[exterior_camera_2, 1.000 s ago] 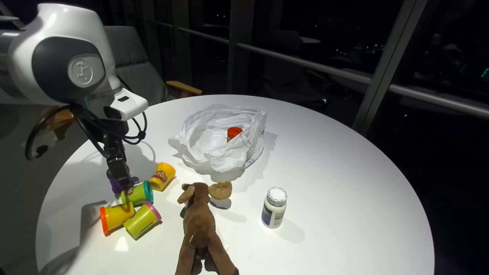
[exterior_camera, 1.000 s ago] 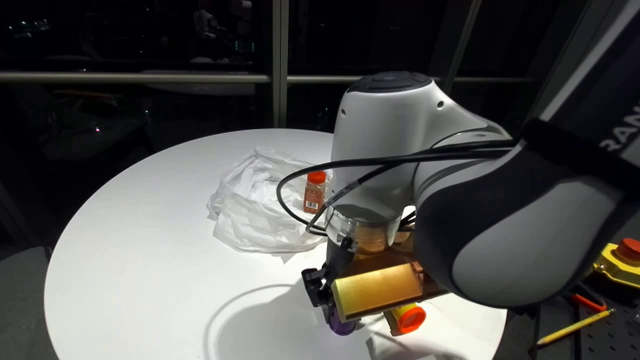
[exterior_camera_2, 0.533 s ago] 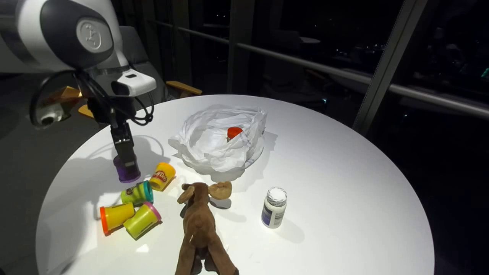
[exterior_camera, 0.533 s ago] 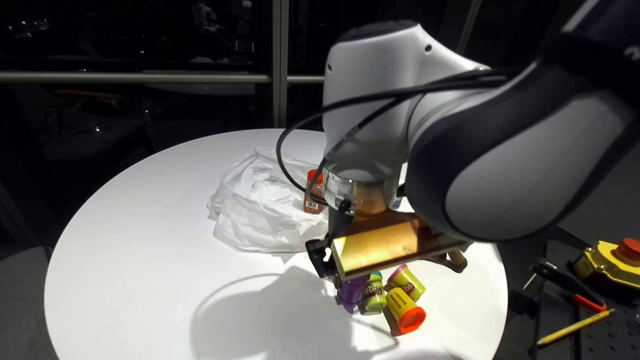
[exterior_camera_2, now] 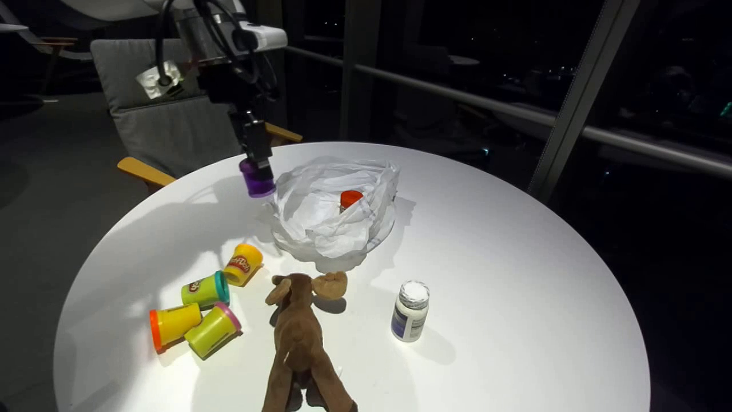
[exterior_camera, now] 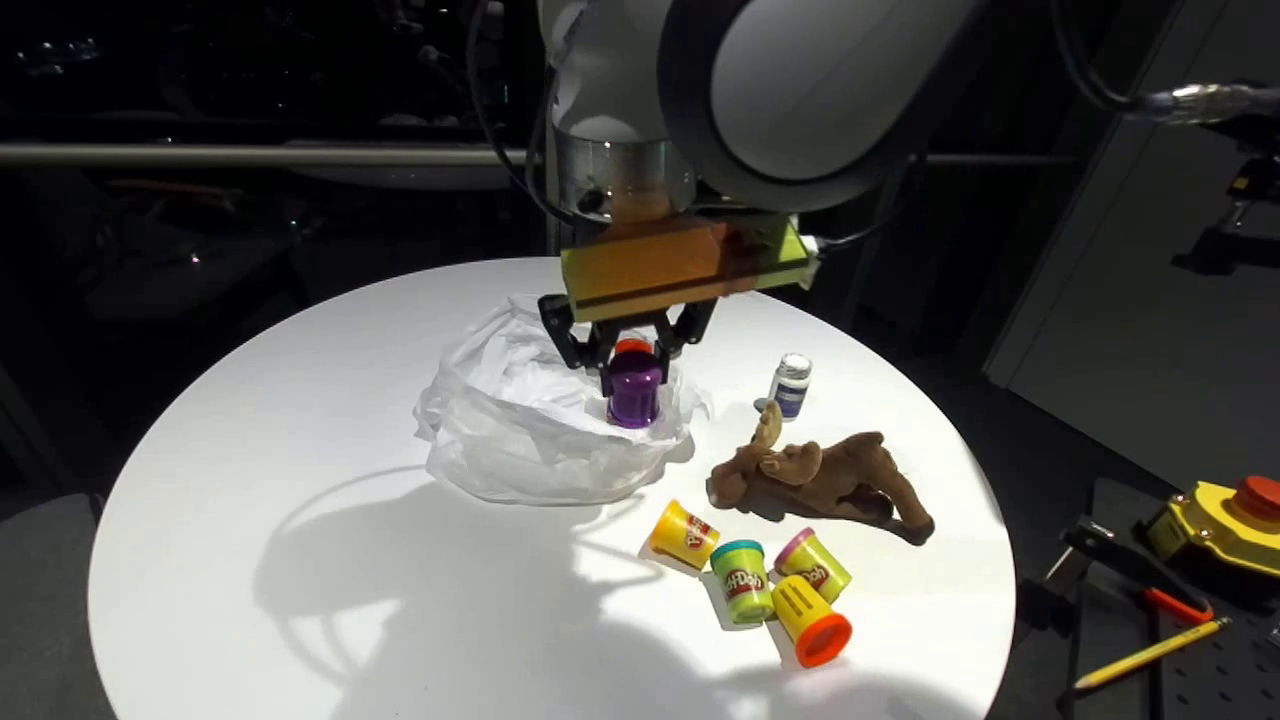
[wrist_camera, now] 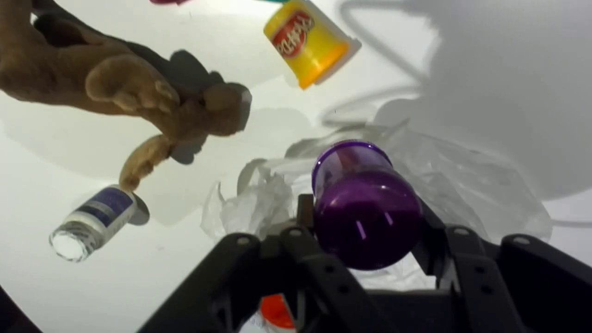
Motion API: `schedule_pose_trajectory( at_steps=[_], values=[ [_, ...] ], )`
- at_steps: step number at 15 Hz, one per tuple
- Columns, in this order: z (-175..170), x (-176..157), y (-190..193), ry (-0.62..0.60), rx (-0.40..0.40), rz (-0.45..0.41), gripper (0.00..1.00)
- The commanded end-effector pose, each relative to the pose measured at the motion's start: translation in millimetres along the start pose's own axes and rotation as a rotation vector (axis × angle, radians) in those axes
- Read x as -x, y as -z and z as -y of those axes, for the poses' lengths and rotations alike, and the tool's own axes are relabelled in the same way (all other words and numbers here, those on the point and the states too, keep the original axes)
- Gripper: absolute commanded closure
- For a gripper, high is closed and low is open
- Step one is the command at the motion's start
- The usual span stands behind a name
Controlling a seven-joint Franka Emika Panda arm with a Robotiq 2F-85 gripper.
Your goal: Pick up all the objects on the table and put them on the plastic
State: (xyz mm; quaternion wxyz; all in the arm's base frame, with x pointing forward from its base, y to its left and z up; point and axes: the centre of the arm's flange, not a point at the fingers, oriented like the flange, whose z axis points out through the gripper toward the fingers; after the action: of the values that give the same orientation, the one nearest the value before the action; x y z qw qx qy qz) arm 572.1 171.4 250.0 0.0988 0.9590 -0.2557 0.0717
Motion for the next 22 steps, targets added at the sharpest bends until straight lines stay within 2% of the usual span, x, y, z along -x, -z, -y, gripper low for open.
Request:
schedule_pose_trajectory(
  at_steps=[1, 6, 11, 12, 13, 17, 22],
  values=[
    [28, -70, -14, -0.070, -0.001, -0.033, 0.75],
    [41, -137, -64, -0.166, -0.004, -0.044, 0.75],
    [49, -169, -115, -0.236, 0.022, -0.044, 0.75],
    [50, -169, -119, -0.234, 0.024, -0.039, 0.25],
    [51, -168, -123, -0.235, 0.028, -0.041, 0.24],
    [49, -154, -101, -0.220, -0.016, -0.050, 0.00],
    [33, -114, -26, -0.112, -0.024, -0.036, 0.00]
  ],
)
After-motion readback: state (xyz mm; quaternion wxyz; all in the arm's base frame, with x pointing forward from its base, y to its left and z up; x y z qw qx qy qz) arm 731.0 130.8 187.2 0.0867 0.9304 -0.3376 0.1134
